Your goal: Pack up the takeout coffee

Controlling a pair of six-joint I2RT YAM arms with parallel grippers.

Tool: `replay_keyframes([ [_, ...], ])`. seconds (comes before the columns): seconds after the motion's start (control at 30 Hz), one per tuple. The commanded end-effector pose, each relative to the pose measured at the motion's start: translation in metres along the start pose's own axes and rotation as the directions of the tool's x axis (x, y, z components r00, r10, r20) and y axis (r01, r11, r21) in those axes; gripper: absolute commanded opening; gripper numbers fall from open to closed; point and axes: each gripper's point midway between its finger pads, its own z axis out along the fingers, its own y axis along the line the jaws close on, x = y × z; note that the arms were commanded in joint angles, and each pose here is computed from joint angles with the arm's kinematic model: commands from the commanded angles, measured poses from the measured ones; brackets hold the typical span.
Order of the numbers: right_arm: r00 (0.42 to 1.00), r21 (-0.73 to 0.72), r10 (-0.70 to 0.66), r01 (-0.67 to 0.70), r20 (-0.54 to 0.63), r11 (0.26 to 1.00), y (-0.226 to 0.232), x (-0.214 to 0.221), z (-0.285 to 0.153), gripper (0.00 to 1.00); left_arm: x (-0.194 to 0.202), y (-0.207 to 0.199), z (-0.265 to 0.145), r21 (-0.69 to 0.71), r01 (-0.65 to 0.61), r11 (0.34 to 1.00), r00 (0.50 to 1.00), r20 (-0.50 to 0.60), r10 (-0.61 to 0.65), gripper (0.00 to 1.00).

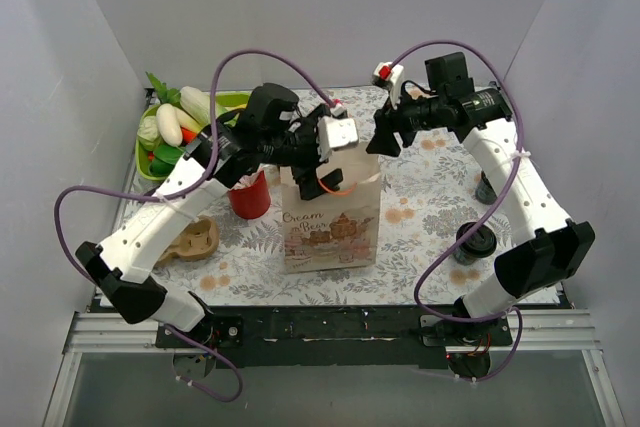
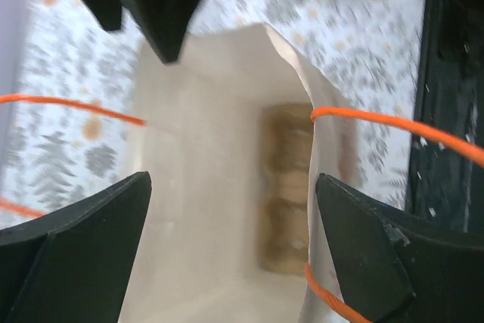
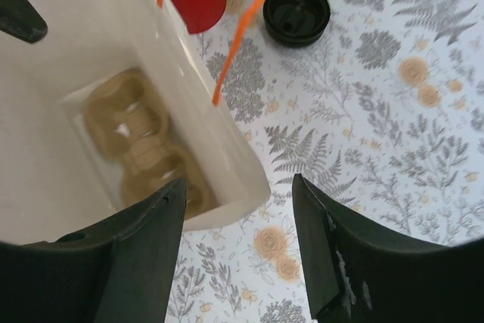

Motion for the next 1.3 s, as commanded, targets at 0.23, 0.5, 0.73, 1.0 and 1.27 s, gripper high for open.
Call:
replay_keyframes([
  [0.23, 0.985, 0.007, -0.072, 0.072, 0.154, 0.997, 0.013, -0.052, -0.025, 0.63, -0.121, 0.062, -0.098, -0.353, -0.036, 0.935, 0.951, 0.275, 0.141, 0.96],
  [0.5, 0.989, -0.056, -0.001, 0.009, 0.151, 0.998, 0.01, -0.042, -0.006, 0.58, 0.013, 0.012, -0.038, -0.238, 0.055, 0.97, 0.995, 0.095, -0.033, 0.93],
  [0.73, 0.984, -0.128, 0.019, 0.004, 0.179, 0.992, 0.008, -0.06, 0.003, 0.37, -0.012, 0.024, -0.05, -0.288, 0.05, 0.956, 0.989, 0.148, -0.007, 0.93],
  [1.0, 0.975, -0.156, 0.026, 0.009, 0.221, 0.988, 0.013, -0.079, -0.004, 0.34, -0.067, 0.029, -0.068, -0.252, 0.038, 0.967, 0.97, 0.243, 0.025, 0.97],
  [1.27, 0.957, -0.106, -0.052, 0.085, 0.286, 0.991, 0.007, -0.107, -0.015, 0.01, -0.047, 0.031, -0.061, -0.274, -0.014, 0.962, 0.982, 0.175, 0.065, 0.97],
])
